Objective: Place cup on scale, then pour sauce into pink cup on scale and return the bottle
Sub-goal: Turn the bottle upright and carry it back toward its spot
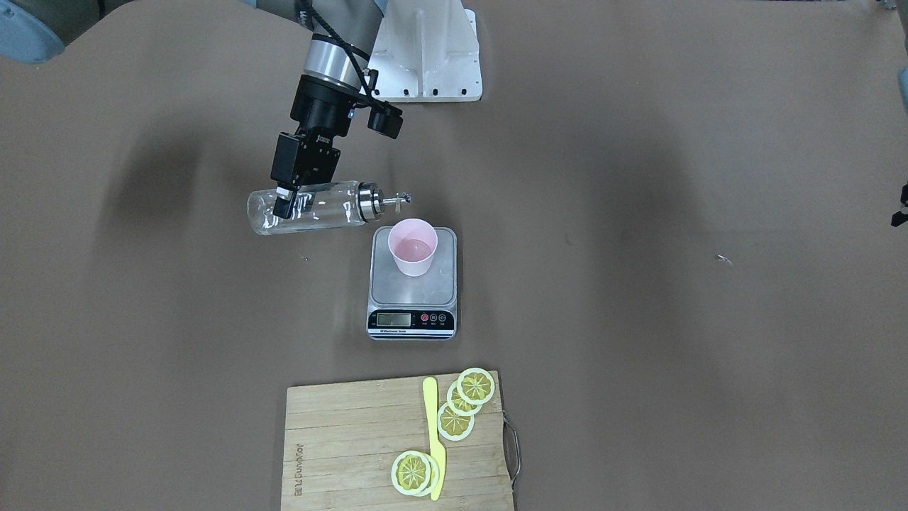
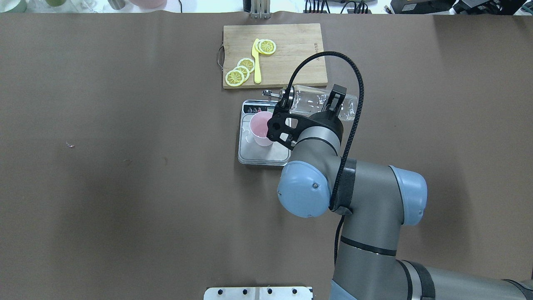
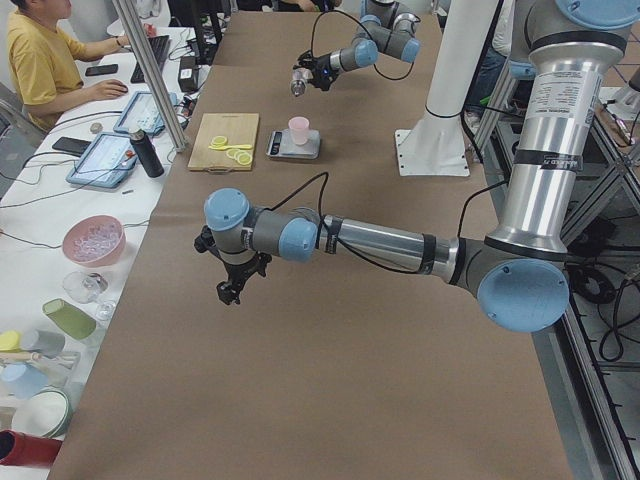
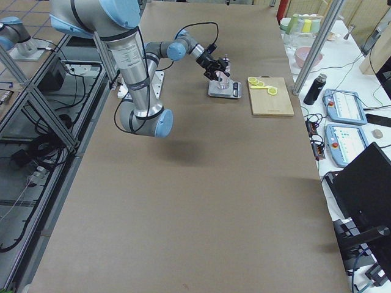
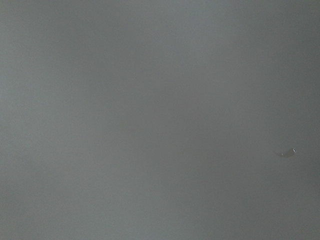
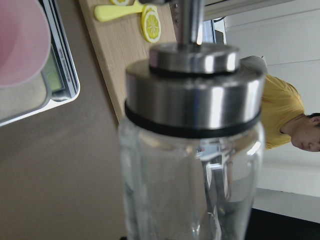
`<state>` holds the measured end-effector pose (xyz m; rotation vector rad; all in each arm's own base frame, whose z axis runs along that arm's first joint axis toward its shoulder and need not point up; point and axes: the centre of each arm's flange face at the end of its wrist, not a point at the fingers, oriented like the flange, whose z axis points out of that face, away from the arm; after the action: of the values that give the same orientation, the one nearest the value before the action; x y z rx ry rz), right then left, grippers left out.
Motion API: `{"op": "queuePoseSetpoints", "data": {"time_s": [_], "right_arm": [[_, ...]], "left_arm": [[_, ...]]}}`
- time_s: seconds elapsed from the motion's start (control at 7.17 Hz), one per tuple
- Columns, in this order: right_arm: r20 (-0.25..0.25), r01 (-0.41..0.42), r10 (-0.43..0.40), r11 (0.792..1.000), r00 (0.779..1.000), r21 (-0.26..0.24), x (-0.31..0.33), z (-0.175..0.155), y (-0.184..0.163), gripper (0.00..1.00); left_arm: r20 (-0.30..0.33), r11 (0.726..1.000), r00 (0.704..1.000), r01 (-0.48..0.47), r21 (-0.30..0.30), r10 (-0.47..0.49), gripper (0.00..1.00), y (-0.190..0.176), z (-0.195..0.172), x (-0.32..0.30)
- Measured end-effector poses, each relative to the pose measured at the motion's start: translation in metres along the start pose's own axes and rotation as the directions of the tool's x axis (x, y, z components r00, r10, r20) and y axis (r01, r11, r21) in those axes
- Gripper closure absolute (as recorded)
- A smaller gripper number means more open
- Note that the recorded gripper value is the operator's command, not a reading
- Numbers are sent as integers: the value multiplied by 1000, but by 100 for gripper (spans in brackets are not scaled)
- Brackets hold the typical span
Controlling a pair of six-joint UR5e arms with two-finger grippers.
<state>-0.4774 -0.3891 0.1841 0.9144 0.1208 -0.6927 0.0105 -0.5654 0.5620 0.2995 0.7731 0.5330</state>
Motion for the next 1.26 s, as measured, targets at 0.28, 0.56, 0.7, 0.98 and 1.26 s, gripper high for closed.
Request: {"op": "queuePoseSetpoints", "data": {"time_s": [0.28,0.56,0.7,0.98,1.26], "right_arm": [[116,-149,144,988,983,36,27,-5,1,75],[187,-231,218,971,958,55,41,-7,21,77],[213,-268,248,960,945,74,41,-4,32,77],[256,-335,294,933,921,135,37,4,52,78],[317,-448,377,873,871,193,34,12,77,79]], "left_arm": [[6,1000,1000,2,10,-2,3,-3,-7,-2],[10,1000,1000,-2,18,2,3,-6,-11,-1],[12,1000,1000,-6,24,6,3,-8,-14,1],[19,999,1000,-17,37,16,3,-12,-22,8],[25,999,1000,-20,49,19,3,-15,-28,13]]}}
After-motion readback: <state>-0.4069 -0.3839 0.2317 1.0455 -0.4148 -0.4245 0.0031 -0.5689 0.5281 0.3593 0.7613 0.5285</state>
